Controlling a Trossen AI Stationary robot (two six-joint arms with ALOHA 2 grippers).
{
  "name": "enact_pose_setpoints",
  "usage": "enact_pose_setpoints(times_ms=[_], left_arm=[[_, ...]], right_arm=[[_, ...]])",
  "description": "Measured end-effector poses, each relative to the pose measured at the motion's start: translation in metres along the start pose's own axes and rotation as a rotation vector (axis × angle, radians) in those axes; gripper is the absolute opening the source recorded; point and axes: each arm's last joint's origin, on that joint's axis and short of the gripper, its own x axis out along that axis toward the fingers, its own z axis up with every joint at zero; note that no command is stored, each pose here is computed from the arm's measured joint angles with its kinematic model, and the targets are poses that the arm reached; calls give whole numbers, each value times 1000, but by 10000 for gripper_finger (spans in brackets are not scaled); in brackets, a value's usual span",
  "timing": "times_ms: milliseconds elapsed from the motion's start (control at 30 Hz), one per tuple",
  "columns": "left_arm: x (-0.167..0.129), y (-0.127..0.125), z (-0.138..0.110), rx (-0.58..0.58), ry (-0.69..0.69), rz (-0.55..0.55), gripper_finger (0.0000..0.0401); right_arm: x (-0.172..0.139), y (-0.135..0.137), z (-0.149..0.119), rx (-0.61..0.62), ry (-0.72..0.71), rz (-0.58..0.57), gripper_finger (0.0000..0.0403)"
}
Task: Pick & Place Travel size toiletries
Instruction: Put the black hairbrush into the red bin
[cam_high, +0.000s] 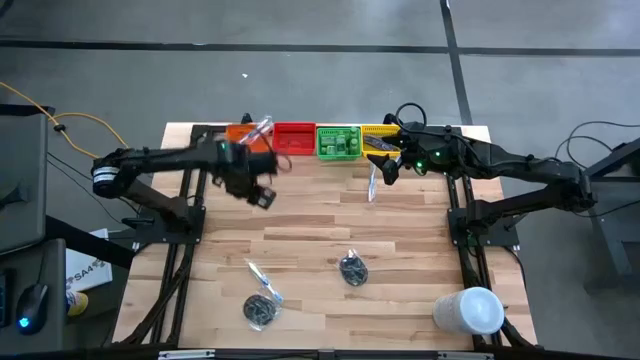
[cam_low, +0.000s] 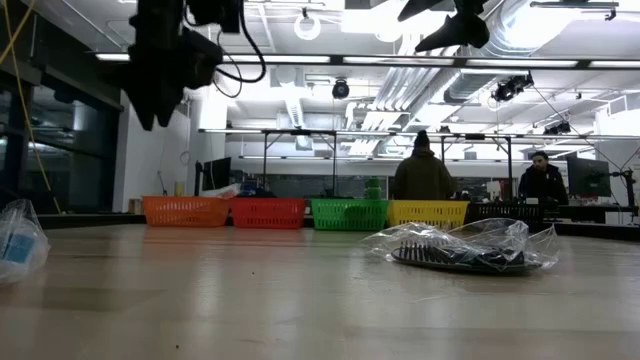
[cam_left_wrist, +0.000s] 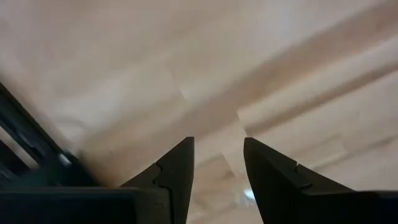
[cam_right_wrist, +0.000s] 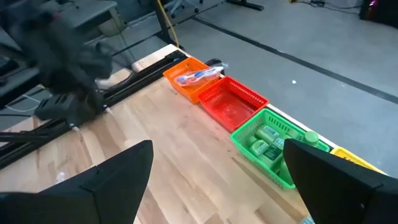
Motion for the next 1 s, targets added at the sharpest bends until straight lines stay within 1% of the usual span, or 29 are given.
enact_pose_setpoints(times_ms=[100,267,333,433,533,600,700,767,833,900,1000], left_arm=[[7,-18,-26,-13,22,-2,141],[18,-43,-70,25,41,-44,141],[21,-50,-88,43,60,-65,141],[23,-61,-114,103,81,-126,141],[26,-74,-136,209,85,-192,141],[28,-78,-149,250,98,-204,141],[36,-84,-165,258,129,-187,143],[41,-86,-174,237,154,-157,154],[46,-88,-184,217,173,-142,174],[51,-94,-191,221,180,-164,199],[57,-102,-202,261,190,-204,235]], right_arm=[[0,1,0,-1,8,19,354],[0,1,0,-5,10,24,354],[0,1,-1,-27,15,38,354],[0,1,-1,-38,18,44,354],[0,1,-1,-40,18,44,354],[0,1,-1,-40,17,44,354],[0,1,-1,-40,17,44,354],[0,1,-1,-36,18,43,354],[0,1,-1,-21,18,43,354],[0,1,-1,-11,18,43,354],[0,1,-1,-20,17,42,354]])
